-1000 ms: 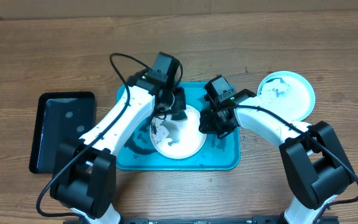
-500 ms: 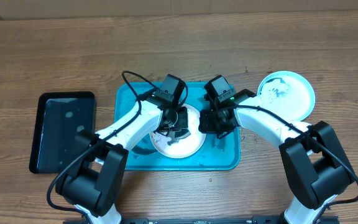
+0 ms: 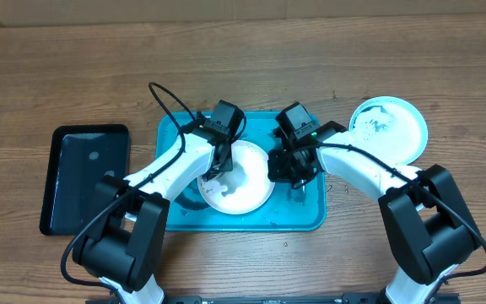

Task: Clean dirty plates on tray and stack at the side
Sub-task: 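Scrub the pinkish plate with the sponge while the right gripper holds it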

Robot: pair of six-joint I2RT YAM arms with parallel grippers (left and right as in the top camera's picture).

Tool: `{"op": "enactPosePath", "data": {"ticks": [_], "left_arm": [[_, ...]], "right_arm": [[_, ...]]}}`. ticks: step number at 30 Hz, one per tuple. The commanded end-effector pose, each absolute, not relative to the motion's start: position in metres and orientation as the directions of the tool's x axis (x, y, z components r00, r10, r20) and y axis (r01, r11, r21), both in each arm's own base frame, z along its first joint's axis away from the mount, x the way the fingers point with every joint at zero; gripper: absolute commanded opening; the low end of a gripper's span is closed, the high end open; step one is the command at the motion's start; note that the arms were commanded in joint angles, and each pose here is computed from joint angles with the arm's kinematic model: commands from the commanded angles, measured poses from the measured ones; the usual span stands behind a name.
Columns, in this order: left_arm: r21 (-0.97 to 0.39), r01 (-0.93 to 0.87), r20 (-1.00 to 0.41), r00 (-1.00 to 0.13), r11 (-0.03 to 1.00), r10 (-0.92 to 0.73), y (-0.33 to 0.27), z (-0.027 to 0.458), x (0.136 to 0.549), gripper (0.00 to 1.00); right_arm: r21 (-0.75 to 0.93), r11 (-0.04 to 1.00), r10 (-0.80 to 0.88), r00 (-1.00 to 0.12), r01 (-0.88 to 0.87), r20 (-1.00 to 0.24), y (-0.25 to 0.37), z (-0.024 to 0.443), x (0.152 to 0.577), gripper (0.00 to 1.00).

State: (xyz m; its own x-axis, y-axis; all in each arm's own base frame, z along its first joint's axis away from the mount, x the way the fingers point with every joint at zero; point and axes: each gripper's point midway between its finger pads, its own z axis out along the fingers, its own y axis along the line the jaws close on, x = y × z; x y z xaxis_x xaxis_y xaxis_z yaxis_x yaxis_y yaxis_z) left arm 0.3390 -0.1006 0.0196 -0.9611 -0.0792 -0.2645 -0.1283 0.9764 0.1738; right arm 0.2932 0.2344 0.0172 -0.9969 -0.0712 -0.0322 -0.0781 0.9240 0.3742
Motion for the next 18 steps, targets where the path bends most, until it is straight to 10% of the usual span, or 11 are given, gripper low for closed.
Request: {"op": "enactPosePath", "data": {"ticks": [1,10,18], "left_arm": [[0.407,-0.192,-0.342,-0.939,0.893,-0.046,-0.052,0.047,0.359,0.04],[0.014,0.047,-0.165,-0.985,0.999,0.049,-0.134,0.078,0.352,0.04],[-0.414,0.142,-0.019,-0.989,0.899,0.148,-0.215,0.073,0.308,0.04]], "right_arm": [[0.319,0.944,-0.071,-0.997,-0.08,-0.039,0.221,0.014,0.295,0.04],[0.321,0.944,-0.07,-0.997,-0.08,-0.042,0.222,0.014,0.296,0.04],[0.339,0.939,-0.043,-0.998,-0.058,-0.051,0.226,0.016,0.3,0.04]]}}
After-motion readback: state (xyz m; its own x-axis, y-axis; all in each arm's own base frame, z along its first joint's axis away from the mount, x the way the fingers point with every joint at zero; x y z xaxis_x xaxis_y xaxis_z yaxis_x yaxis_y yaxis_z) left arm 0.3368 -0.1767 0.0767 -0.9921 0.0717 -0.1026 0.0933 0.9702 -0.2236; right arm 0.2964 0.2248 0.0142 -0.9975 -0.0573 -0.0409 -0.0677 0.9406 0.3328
